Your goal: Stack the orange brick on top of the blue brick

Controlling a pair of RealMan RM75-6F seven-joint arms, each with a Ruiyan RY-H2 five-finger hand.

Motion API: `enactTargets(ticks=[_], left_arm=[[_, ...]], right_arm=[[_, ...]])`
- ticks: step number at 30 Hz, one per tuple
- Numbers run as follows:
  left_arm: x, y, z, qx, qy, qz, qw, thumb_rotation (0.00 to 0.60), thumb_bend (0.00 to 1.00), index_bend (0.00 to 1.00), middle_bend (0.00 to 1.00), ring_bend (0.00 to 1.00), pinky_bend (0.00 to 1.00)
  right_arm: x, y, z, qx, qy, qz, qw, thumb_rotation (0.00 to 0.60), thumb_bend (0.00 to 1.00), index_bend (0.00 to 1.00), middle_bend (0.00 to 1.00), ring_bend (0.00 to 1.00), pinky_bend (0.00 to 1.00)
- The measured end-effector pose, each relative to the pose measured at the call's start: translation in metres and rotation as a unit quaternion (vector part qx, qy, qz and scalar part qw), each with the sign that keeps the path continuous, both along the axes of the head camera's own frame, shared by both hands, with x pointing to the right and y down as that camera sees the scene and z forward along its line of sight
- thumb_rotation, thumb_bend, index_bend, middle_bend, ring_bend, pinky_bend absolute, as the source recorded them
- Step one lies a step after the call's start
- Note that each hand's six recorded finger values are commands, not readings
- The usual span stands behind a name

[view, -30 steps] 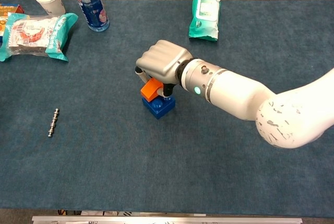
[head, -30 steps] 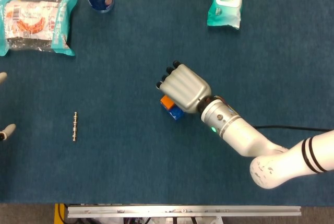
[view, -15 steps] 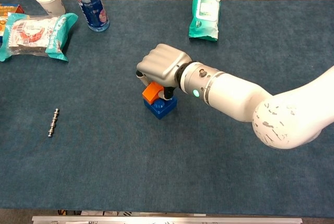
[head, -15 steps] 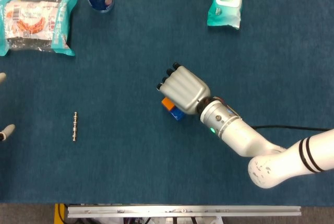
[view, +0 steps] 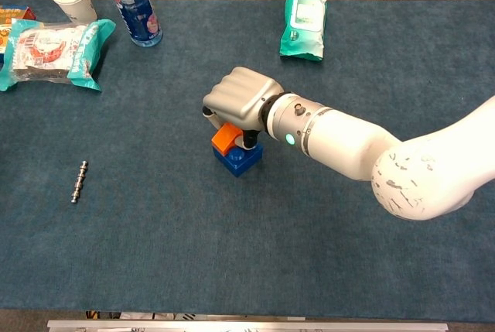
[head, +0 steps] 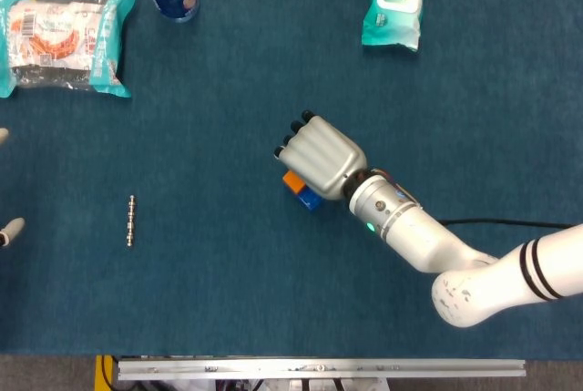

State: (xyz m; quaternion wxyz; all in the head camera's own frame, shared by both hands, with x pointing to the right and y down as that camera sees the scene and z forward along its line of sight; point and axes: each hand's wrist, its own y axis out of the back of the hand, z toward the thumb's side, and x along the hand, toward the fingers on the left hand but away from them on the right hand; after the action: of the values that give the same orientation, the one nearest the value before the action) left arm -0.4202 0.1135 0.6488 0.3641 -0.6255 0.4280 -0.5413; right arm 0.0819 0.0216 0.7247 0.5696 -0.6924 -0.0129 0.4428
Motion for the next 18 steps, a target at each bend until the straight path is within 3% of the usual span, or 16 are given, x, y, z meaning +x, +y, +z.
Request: enactTargets(ticks=[8, 14, 18], left_arm=[[-0.001, 0.001, 0.001, -0.002, 0.0, -0.002, 1.0, 0.6, 0.15, 0.1, 0.11, 0.16, 0.1], [-0.002, 0.0, 0.0, 0.0, 0.0, -0.004, 1.0, 0.6, 0.15, 0.1, 0.11, 0.16, 0.1], [-0.002, 0.0, 0.0, 0.0, 0.0, -0.004, 1.0, 0.6, 0.15, 0.1, 0.1, 0.16, 0.1]], right_arm=[[0.001, -0.001, 0.0, -0.002, 0.002, 0.0, 1.0, 0.6, 0.37, 0.57, 0.53, 0.31, 0.27], [0.001, -0.004, -0.007, -0.01, -0.014, 0.004, 0.9998, 0.6, 0.37, 0.3, 0.37, 0.24, 0.27], [0.002, -0.01, -0.018, -0.011, -0.03, 0.01, 0.9994, 0.6, 0.37, 0.24, 0.32, 0.21, 0.27]])
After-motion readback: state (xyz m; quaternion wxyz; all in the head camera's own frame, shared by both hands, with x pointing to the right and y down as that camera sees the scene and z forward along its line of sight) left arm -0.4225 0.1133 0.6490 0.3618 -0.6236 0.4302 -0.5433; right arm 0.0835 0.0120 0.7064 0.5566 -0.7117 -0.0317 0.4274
